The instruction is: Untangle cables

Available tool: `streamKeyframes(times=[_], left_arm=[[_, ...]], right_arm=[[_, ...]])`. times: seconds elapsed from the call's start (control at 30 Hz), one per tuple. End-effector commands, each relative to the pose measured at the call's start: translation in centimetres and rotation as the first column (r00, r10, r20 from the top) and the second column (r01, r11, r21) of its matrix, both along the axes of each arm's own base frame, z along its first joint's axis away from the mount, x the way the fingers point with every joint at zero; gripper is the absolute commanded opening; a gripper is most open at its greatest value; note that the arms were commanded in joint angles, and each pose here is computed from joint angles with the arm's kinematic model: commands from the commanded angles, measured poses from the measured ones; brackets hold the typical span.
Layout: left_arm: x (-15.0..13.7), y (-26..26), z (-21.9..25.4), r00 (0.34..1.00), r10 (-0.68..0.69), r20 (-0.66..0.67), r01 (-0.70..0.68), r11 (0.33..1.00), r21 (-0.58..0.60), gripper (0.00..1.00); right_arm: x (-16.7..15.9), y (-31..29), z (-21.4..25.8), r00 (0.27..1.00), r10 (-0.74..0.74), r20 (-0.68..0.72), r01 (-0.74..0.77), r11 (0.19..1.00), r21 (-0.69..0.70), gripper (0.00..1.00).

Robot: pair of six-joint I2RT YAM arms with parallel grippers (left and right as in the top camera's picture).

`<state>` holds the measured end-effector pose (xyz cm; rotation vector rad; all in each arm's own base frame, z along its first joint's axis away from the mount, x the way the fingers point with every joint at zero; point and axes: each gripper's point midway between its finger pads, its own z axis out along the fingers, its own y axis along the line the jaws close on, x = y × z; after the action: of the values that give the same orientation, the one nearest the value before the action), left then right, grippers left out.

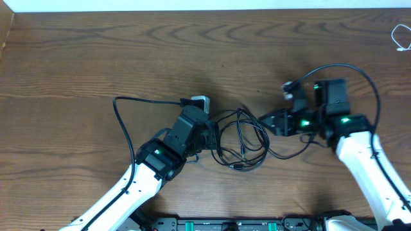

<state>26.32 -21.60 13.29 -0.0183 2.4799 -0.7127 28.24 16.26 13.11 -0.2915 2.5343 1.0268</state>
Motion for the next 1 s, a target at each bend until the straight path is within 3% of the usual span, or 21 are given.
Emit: streamKeyframes(times=[0.0,0.23,0.37,0.67,0.73,0.77,0.97], left_arm=[[0.4,0.1,0.7,1.0,0.003,0.028,-0.004,1.0,0.003,0.08],[0.4,0.1,0.7,1.0,0.003,0.027,-0.003,1.0,0.002,0.08],[0.4,0.1,0.7,1.0,0.003,0.028,-0.004,1.0,0.003,0.08],[0.4,0.1,0.6,1.0,0.003,0.027,-0.003,1.0,0.003,0.08],[0.4,0.1,0.6,1.0,0.003,0.027,-0.003,1.0,0.003,0.08],[0.4,0.1,0.6,1.0,0.003,0.027,-0.003,1.0,0.003,0.08],[0.4,0.1,0.6,1.0,0.003,0.027,-0.003,1.0,0.003,0.08]], right_arm=[[-1.2,2.9,-0.9,0.997,0.075,0.02,-0.076,0.997,0.035,0.45],[0.3,4.6,-1.8,0.999,-0.009,0.034,0.009,1.0,-0.006,0.33],[0.8,4.6,-4.0,0.995,-0.097,-0.039,0.095,0.994,-0.058,0.27],[1.1,6.9,-3.7,0.998,-0.049,-0.047,0.05,0.998,0.034,0.19],[1.1,6.9,-3.6,0.998,-0.048,-0.045,0.049,0.998,0.036,0.12],[1.1,6.9,-3.7,0.998,-0.048,-0.047,0.049,0.998,0.035,0.01],[0.9,7.0,-3.2,0.998,-0.029,-0.06,0.034,0.996,0.077,0.01]])
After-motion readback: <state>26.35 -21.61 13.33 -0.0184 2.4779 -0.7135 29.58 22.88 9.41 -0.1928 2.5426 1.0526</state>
